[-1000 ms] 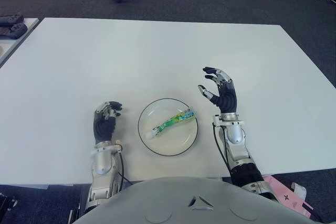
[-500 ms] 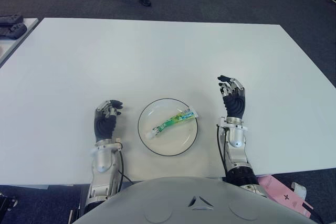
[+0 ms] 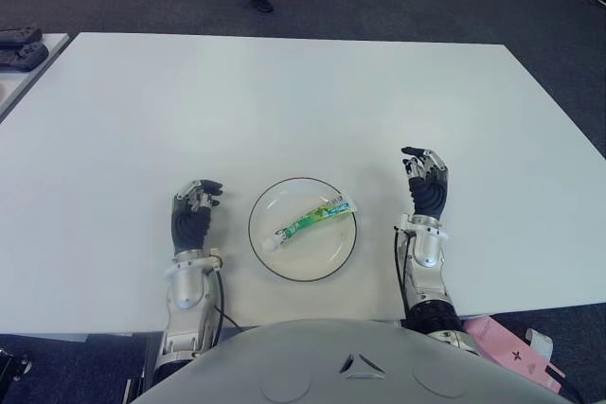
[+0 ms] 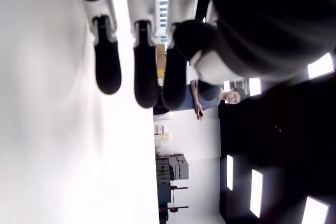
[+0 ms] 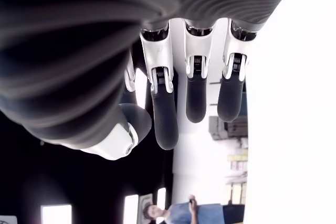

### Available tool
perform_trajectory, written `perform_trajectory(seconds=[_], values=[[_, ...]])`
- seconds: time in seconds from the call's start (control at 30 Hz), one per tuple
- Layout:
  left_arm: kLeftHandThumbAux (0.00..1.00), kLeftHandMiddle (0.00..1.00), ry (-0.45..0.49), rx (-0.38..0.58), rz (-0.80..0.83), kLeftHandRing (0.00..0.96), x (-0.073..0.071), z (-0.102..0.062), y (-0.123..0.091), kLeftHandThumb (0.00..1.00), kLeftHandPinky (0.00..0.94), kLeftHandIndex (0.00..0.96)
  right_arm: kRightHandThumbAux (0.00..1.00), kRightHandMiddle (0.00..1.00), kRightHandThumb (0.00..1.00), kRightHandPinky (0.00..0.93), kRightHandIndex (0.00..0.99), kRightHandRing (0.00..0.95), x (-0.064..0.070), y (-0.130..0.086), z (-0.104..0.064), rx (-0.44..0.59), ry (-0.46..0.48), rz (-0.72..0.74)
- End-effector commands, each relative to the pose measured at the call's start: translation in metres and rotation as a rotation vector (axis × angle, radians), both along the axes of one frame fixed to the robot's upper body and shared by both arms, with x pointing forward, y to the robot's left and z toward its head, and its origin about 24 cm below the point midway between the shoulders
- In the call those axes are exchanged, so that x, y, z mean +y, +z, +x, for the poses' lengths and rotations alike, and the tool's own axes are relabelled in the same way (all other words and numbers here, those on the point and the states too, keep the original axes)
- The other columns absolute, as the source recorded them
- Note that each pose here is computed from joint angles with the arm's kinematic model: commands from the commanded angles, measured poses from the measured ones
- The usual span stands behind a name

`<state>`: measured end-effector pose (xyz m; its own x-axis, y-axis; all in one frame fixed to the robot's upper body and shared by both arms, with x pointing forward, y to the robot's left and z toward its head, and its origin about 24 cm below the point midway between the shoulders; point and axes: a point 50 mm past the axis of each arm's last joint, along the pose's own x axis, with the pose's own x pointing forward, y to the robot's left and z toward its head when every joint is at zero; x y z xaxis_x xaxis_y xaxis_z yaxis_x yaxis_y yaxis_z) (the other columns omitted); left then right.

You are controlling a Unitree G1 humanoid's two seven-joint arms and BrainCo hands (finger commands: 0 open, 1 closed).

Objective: Put the toothpaste on the table into the plate.

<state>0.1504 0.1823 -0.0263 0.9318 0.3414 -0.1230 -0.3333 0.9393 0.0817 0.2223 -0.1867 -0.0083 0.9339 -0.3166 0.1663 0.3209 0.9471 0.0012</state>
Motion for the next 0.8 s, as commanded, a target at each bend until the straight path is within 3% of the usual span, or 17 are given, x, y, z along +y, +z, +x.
perform_trajectory(seconds=[0.03,0.8], values=[[0.674,0.452,-0.003,0.072,-0.017,0.468,-0.0007,-0.0049,-0.0112,0.842,0.481,0.468,0.728,0.438,0.709,0.408,0.426,0.409,0.0024,-0.0028,0.0026,0.025,-0.001,0.010],[0.674,0.450,-0.015,0.071,-0.018,0.462,-0.0010,-0.0003,-0.0095,0.842,0.477,0.470,0.726,0.451,0.708,0.420,0.428,0.422,0.0012,-0.0012,0.0006,0.019,-0.031,0.003]])
